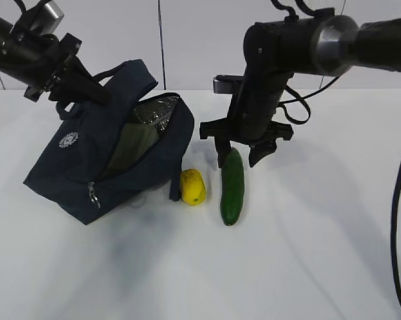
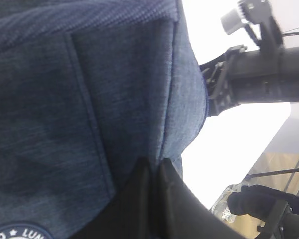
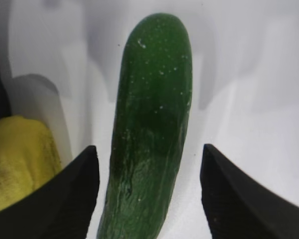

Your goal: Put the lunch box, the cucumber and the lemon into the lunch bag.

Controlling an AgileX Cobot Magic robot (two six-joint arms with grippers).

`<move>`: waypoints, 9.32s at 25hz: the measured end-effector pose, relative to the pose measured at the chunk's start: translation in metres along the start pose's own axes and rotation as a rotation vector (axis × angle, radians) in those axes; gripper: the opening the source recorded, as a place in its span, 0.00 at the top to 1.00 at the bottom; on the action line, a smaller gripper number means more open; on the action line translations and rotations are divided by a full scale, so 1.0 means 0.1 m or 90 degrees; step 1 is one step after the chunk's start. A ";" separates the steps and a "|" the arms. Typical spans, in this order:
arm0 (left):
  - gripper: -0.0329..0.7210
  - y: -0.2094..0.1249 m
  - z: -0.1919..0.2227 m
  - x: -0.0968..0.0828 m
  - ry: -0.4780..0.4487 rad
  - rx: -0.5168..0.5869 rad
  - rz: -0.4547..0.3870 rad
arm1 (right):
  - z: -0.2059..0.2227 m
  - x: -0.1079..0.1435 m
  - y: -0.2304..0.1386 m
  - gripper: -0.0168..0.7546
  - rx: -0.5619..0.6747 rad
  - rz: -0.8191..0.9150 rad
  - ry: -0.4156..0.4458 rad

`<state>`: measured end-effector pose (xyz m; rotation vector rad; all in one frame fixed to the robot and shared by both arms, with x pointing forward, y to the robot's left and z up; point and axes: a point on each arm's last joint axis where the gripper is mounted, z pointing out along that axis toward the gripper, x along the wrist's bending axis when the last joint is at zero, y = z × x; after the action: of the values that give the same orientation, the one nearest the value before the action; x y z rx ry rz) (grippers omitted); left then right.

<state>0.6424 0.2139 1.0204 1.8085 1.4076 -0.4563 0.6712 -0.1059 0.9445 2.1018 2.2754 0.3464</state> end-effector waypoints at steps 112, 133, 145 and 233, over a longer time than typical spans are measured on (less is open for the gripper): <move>0.97 0.03 -0.01 0.04 0.023 -0.020 0.001 | -0.17 0.77 0.47 0.34 -0.052 0.023 0.422; 0.97 -0.01 -0.18 0.39 0.115 -0.007 -0.023 | -0.87 0.83 0.46 0.32 -0.116 -0.127 0.316; 0.97 -0.02 -0.13 0.46 0.118 0.004 -0.035 | -0.87 1.04 0.30 0.32 -0.160 -0.206 0.119; 0.97 -0.01 -0.13 0.48 0.129 -0.006 -0.034 | 0.36 0.59 -0.18 0.40 0.006 -0.074 -0.068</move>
<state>0.6548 0.2546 0.9953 1.8546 1.5951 -0.2988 0.6545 -0.0433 0.9145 1.9302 2.3294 0.2140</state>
